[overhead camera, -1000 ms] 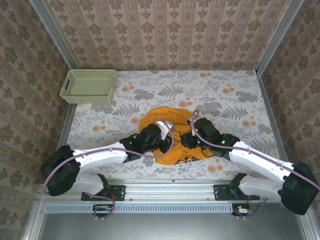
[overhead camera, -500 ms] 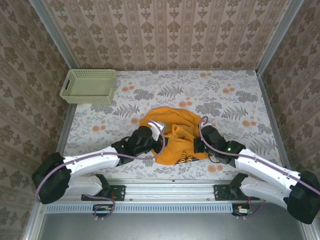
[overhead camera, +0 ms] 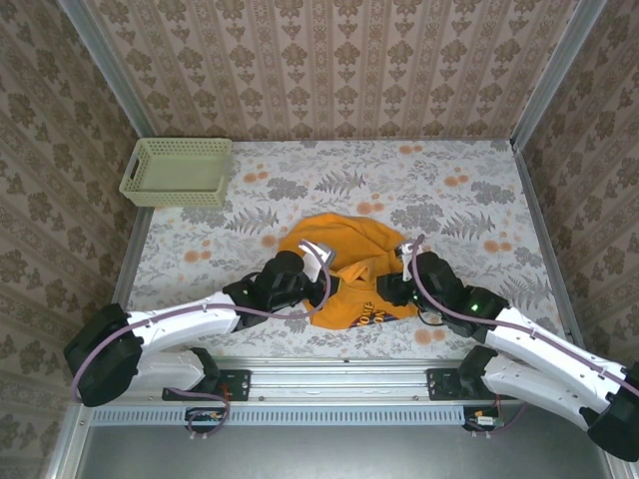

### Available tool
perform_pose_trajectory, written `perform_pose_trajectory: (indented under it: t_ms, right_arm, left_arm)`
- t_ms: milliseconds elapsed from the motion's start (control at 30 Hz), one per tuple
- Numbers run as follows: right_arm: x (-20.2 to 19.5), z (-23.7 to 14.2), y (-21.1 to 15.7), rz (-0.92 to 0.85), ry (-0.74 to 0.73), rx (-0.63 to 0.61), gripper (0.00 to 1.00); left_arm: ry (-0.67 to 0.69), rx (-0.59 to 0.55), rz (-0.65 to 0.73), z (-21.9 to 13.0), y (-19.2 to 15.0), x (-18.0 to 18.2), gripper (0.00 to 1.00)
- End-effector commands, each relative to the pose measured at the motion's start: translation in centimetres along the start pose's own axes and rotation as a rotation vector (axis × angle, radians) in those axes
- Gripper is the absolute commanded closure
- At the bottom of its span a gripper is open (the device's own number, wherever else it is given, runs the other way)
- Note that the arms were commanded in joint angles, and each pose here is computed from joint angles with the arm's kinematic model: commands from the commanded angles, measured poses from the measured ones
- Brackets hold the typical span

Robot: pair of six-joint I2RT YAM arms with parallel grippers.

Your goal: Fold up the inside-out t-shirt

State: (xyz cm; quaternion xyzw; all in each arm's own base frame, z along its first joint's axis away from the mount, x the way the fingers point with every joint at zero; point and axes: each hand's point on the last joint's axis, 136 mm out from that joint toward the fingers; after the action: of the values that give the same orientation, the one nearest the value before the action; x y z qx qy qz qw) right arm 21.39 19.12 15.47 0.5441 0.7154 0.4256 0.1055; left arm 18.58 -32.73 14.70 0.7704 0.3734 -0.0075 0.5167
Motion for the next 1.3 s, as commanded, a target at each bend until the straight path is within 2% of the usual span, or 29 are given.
perform_pose_trajectory:
  t_ms: [0, 100, 200, 333, 433, 500, 600, 767, 900, 1033, 1133, 1267]
  right_arm:
    - [0.8, 1.0, -1.0, -0.074, -0.008, 0.044, 0.55]
    - [-0.6, 2.1, -0.8, -0.082, -0.111, 0.048, 0.45]
    - [-1.1, 2.7, 0.9, -0.096, -0.179, 0.011, 0.45]
    - [-2.4, 2.3, 3.8, -0.093, -0.285, -0.035, 0.65]
    - [-3.1, 2.2, 4.9, -0.049, -0.255, -0.034, 0.80]
    - [-4.1, 2.3, 5.1, -0.013, -0.252, -0.014, 0.86]
    - [-5.8, 2.5, 5.0, 0.019, -0.281, 0.029, 0.88]
    - [-5.2, 1.6, 4.7, 0.013, -0.255, 0.033, 0.80]
    - [-2.6, -0.3, 3.5, -0.030, -0.196, -0.019, 0.61]
    - [-0.7, -0.1, 1.8, 0.001, -0.126, -0.041, 0.40]
    - [-1.5, 1.0, 1.8, 0.017, -0.202, -0.041, 0.30]
    - [-3.0, 2.0, 3.3, 0.019, -0.347, -0.059, 0.26]
  left_arm:
    - [-0.045, -0.036, 0.000, 0.1, 1.7, -1.4, 1.00]
    - [-0.051, -0.029, 0.003, 0.2, 1.7, -1.6, 1.00]
    - [-0.062, -0.020, 0.013, 0.2, 1.6, -1.9, 1.00]
    - [-0.068, -0.008, 0.021, 0.2, 1.3, -2.0, 1.00]
    - [-0.079, 0.002, 0.028, 0.2, 1.1, -2.2, 1.00]
    - [-0.091, 0.005, 0.031, 0.1, 1.0, -2.5, 1.00]
    - [-0.110, 0.003, 0.034, 0.1, 1.1, -2.8, 1.00]
    - [-0.115, -0.004, 0.030, 0.1, 1.6, -3.1, 1.00]
    - [-0.100, -0.008, 0.023, 0.1, 1.8, -2.8, 1.00]
    - [-0.113, -0.012, 0.026, 0.2, 2.1, -3.1, 1.00]
    - [-0.130, -0.012, 0.025, 0.3, 2.3, -3.5, 1.00]
    - [-0.149, -0.015, 0.031, 0.0, 2.7, -4.1, 1.00]
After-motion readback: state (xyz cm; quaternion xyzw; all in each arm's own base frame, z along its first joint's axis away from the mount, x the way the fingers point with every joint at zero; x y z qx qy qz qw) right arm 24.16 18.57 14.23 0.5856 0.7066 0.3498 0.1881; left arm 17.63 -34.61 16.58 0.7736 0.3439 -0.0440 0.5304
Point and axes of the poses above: each hand's point on the last joint's axis, 136 mm out from that joint toward the fingers, its own z axis out along the fingers, its own x axis along the line the jaws close on, y = z × x, and after that the axes turned 3 degrees about -z, right-handed
